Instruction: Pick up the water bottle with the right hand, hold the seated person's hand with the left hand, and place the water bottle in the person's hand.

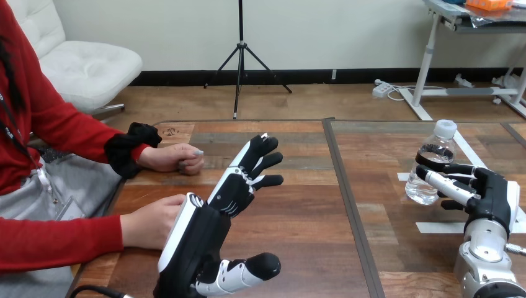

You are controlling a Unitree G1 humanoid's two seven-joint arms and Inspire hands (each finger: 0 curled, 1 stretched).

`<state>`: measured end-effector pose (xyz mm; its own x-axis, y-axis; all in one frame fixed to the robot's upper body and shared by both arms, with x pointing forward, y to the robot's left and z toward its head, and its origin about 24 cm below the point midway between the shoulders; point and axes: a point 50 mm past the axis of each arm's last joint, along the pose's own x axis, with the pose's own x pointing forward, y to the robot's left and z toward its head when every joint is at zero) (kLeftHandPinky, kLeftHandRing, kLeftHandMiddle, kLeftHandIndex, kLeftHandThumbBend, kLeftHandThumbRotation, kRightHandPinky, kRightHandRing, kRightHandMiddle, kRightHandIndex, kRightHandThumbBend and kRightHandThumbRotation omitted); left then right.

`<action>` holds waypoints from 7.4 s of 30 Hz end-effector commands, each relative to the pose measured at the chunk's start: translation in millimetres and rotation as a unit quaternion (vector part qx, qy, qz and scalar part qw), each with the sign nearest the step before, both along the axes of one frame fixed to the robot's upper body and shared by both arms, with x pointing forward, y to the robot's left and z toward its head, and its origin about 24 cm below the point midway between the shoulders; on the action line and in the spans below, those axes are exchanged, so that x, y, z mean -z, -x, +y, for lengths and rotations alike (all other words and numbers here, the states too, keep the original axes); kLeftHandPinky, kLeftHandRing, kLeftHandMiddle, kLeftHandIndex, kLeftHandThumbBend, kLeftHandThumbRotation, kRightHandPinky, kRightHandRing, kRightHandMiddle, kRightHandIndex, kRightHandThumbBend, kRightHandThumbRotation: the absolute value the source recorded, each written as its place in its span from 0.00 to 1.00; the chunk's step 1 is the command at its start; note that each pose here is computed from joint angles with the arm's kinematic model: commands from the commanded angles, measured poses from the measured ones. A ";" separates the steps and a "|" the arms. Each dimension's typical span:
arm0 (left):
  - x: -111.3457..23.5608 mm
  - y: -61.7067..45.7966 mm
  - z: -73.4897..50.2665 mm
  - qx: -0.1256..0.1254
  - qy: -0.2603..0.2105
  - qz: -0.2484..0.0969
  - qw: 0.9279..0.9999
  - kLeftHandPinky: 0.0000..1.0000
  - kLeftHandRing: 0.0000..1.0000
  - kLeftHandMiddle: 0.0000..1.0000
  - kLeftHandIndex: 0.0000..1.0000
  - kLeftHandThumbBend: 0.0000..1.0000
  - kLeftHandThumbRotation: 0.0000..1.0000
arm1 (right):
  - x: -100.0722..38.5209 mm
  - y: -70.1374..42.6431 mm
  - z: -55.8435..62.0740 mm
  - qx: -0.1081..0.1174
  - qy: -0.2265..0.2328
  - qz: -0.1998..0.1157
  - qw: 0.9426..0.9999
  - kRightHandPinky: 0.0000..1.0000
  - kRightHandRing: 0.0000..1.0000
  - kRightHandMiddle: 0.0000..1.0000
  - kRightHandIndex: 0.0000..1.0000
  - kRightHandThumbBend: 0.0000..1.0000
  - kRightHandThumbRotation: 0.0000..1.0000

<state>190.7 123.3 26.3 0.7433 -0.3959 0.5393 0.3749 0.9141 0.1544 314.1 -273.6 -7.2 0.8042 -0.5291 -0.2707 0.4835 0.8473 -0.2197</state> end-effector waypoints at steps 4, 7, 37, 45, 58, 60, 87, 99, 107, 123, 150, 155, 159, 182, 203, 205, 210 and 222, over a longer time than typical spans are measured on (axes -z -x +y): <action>-15.2 -14.6 -5.6 0.013 0.011 -0.041 0.999 0.81 0.91 0.95 0.95 0.86 0.72 | -33.3 -26.3 10.2 -0.032 0.025 -0.060 0.997 0.35 0.42 0.49 0.48 0.93 0.00; -14.9 -15.5 -6.4 0.016 0.014 -0.038 0.999 0.82 0.92 0.95 0.95 0.87 0.72 | -32.5 -25.8 10.9 -0.034 0.027 -0.059 0.997 0.36 0.43 0.50 0.49 0.94 0.00; -14.4 -22.7 -8.6 0.025 0.018 -0.041 0.999 0.86 0.93 0.96 0.96 0.87 0.71 | -23.5 -18.7 22.9 -0.054 0.089 -0.050 0.993 0.31 0.39 0.47 0.52 1.00 0.10; -14.7 -24.7 -9.2 0.026 0.021 -0.044 0.999 0.87 0.93 0.96 0.97 0.86 0.71 | -21.1 -14.2 28.1 -0.062 0.100 -0.061 0.991 0.30 0.39 0.46 0.51 1.00 0.12; -14.6 -27.7 -8.8 0.025 0.018 -0.044 0.999 0.86 0.93 0.96 0.97 0.87 0.71 | -18.6 0.1 38.7 -0.087 0.101 -0.084 0.988 0.28 0.37 0.44 0.47 0.98 0.15; -14.6 -28.2 -8.9 0.026 0.019 -0.043 0.999 0.86 0.93 0.96 0.97 0.87 0.71 | -18.9 2.6 39.8 -0.090 0.103 -0.086 0.987 0.27 0.35 0.42 0.47 0.98 0.15; -15.7 -34.3 -7.5 0.026 0.018 -0.043 0.999 0.86 0.93 0.96 0.97 0.88 0.71 | -33.4 49.7 44.6 -0.140 0.119 -0.068 0.981 0.16 0.24 0.34 0.42 0.96 0.27; -16.1 -38.1 -7.6 0.030 0.012 -0.039 0.999 0.86 0.93 0.96 0.97 0.88 0.71 | -57.0 64.6 45.9 -0.157 0.155 -0.120 0.968 0.15 0.21 0.29 0.35 0.97 0.29; -16.6 -41.0 -9.1 0.028 0.012 -0.040 0.999 0.86 0.93 0.97 0.97 0.88 0.71 | -79.3 73.0 48.5 -0.156 0.211 -0.193 0.945 0.13 0.19 0.26 0.32 0.98 0.30; -16.9 -45.2 -11.8 0.028 0.013 -0.039 0.999 0.85 0.93 0.96 0.97 0.89 0.71 | -117.4 78.6 51.3 -0.122 0.291 -0.301 0.900 0.17 0.22 0.29 0.36 0.97 0.22; -17.0 -46.7 -13.7 0.029 0.017 -0.044 0.998 0.87 0.94 0.97 0.98 0.91 0.71 | -158.6 55.0 31.7 -0.123 0.357 -0.338 0.862 0.50 0.61 0.64 0.65 0.92 0.25; -16.2 -45.7 -13.9 0.027 0.017 -0.043 0.999 0.87 0.94 0.97 0.97 0.91 0.71 | -163.6 50.3 29.3 -0.130 0.364 -0.337 0.858 0.52 0.64 0.67 0.68 0.91 0.25; -16.1 -45.4 -14.6 0.027 0.019 -0.043 0.999 0.87 0.94 0.97 0.97 0.91 0.71 | -166.6 47.4 27.8 -0.133 0.371 -0.333 0.856 0.54 0.66 0.69 0.70 0.91 0.26; -15.3 -42.0 -17.4 0.025 0.020 -0.045 0.998 0.87 0.94 0.97 0.97 0.91 0.72 | -179.3 8.1 14.9 -0.168 0.442 -0.274 0.838 0.61 0.71 0.75 0.77 0.95 0.39; -13.3 -38.3 -21.4 0.033 0.027 -0.046 0.998 0.90 0.95 0.98 0.98 0.87 0.71 | -171.0 -38.4 -1.4 -0.186 0.478 -0.160 0.844 0.62 0.76 0.78 0.80 1.00 0.45; -13.0 -37.9 -21.7 0.034 0.028 -0.045 0.998 0.90 0.95 0.98 0.98 0.87 0.70 | -169.1 -42.9 -2.9 -0.188 0.483 -0.142 0.843 0.62 0.77 0.79 0.81 1.00 0.46; -12.4 -36.9 -22.0 0.034 0.028 -0.045 0.998 0.90 0.95 0.98 0.98 0.87 0.70 | -165.2 -51.0 -5.3 -0.190 0.496 -0.113 0.840 0.63 0.80 0.81 0.82 1.00 0.47; -11.7 -33.5 -22.7 0.028 0.036 -0.048 0.998 0.89 0.94 0.97 0.98 0.86 0.71 | -155.8 -63.7 -7.7 -0.196 0.532 -0.046 0.823 0.69 0.87 0.82 0.83 1.00 0.51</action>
<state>221.4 103.9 29.9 0.6946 -0.4195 0.5844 0.4258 0.8945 0.1360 355.1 -278.1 101.7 0.9812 -0.1227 0.1490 0.1859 0.3931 -0.9005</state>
